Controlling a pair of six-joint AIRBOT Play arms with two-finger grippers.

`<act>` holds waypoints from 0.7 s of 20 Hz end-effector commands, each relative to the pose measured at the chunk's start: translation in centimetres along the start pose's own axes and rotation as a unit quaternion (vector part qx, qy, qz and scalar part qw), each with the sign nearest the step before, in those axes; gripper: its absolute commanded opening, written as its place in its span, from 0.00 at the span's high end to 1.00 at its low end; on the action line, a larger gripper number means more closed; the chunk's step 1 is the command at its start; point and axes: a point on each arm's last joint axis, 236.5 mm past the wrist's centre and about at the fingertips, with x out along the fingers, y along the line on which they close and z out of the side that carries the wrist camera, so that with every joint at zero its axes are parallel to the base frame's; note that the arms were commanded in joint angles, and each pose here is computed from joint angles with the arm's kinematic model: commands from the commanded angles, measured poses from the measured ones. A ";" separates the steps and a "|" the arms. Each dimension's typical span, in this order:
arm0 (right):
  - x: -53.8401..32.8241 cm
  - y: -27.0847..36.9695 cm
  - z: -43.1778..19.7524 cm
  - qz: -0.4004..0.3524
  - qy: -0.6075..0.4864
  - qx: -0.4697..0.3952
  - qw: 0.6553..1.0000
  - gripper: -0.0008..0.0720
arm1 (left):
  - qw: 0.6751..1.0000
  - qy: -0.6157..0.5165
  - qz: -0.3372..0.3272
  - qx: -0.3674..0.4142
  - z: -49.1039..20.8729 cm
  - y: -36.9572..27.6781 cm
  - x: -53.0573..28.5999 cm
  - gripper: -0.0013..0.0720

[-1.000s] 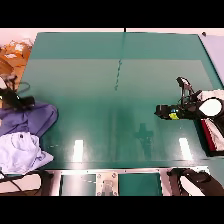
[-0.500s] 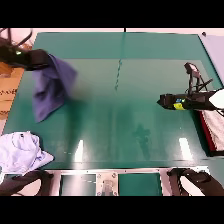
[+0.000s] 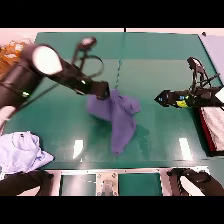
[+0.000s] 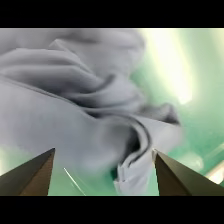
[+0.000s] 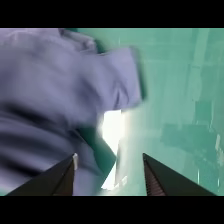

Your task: Fold the shirts.

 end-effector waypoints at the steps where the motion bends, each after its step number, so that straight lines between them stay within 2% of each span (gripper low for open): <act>1: -0.2 -0.6 -0.7 -0.006 0.017 0.005 1.000 0.30 | 0.999 0.048 -0.001 -0.005 -2.1 0.5 2.9 0.02; 8: 3.6 -4.0 -3.7 -0.031 0.073 0.048 0.996 0.31 | 0.990 0.047 0.060 -0.121 -1.4 12.0 -0.8 0.03; 11: 7.6 -4.8 -2.8 -0.024 0.085 0.052 0.995 0.31 | 0.985 0.091 0.031 -0.145 -4.1 11.2 0.7 0.03; 14: 12.5 -5.5 -3.2 -0.007 0.128 0.059 0.990 0.31 | 0.978 0.134 -0.048 -0.155 -7.8 6.5 5.0 0.02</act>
